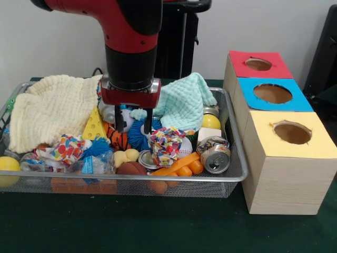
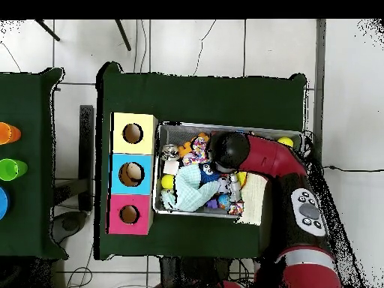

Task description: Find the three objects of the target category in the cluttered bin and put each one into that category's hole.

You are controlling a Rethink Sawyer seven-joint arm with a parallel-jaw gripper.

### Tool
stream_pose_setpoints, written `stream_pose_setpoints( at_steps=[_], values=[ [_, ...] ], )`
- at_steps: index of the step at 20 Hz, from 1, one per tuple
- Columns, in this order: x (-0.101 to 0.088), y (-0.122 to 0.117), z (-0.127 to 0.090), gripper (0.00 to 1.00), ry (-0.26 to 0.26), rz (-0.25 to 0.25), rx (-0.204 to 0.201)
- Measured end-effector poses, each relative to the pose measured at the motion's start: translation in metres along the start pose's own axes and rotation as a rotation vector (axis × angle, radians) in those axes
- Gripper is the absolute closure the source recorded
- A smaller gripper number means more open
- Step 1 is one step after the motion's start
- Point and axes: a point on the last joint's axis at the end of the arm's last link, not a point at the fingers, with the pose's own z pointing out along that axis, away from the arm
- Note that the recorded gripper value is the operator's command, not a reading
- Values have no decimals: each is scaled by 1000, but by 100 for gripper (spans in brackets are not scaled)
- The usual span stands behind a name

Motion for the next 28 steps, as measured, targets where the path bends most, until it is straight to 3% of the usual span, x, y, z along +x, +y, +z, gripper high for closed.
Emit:
stream_pose_setpoints(
  at_steps=[8, 18, 28],
  values=[
    [-3, 0, 15, 0, 10, 0, -4],
    [-3, -4, 17, 0, 12, 5, -3],
    [-7, -31, 18, 0, 4, 45, -2]
  ],
)
